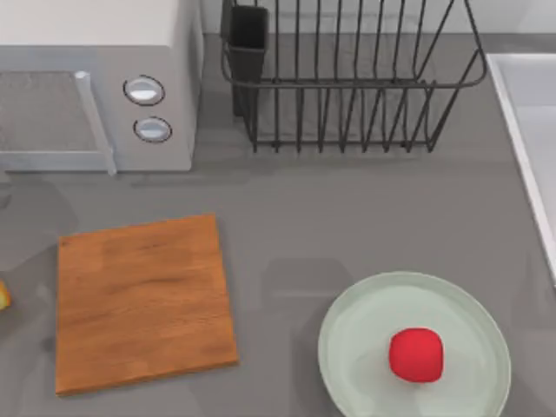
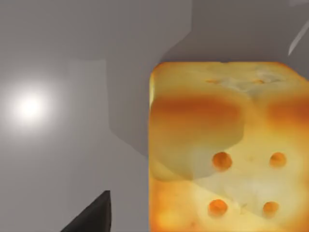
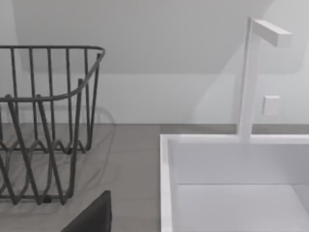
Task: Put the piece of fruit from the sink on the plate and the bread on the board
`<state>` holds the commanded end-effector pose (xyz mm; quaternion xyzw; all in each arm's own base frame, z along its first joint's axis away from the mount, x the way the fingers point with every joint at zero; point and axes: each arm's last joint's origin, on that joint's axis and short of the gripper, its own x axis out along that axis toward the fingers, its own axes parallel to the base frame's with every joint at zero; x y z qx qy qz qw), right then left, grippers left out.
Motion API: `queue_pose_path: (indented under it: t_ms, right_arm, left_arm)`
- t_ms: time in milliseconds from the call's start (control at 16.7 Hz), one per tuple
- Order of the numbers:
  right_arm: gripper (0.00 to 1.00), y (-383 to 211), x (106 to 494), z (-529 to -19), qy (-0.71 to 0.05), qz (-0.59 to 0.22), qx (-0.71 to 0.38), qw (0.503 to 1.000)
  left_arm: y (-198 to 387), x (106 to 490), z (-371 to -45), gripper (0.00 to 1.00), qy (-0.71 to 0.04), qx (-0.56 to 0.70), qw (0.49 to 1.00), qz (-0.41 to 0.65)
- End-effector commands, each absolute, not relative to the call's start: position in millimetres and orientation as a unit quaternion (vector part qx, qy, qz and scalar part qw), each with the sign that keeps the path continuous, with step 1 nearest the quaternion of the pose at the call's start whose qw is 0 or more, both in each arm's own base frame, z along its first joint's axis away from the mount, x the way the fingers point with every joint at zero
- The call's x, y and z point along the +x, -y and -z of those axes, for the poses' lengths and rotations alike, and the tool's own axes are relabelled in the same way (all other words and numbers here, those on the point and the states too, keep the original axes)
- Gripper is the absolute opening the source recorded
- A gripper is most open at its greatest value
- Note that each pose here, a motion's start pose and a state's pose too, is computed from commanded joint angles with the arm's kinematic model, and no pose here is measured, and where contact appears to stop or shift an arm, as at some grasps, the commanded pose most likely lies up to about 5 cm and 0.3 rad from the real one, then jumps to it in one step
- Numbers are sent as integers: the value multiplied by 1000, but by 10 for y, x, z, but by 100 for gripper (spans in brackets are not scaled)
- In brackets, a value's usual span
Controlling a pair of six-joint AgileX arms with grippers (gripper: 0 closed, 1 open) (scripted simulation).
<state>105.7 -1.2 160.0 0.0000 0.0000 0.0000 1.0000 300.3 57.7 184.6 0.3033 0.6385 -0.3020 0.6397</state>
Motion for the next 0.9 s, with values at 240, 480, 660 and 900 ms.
queue_pose_path:
  t_ms: [240,480,660,900]
  right_arm:
    - [100,12,1057,-1600,0,0,0,1000]
    - [100,12,1057,-1600,0,0,0,1000]
    - [100,12,1057,-1600,0,0,0,1000]
    - [100,12,1057,-1600,0,0,0,1000]
  left_arm:
    - [-580,3011,-1845,100,-639,304,638,303]
    - [-572,3014,-1726,100,-640,303,637,304]
    - [-579,3035,-1446,100,-637,305,640,302]
    - [-581,3012,-1153,100,-639,304,639,303]
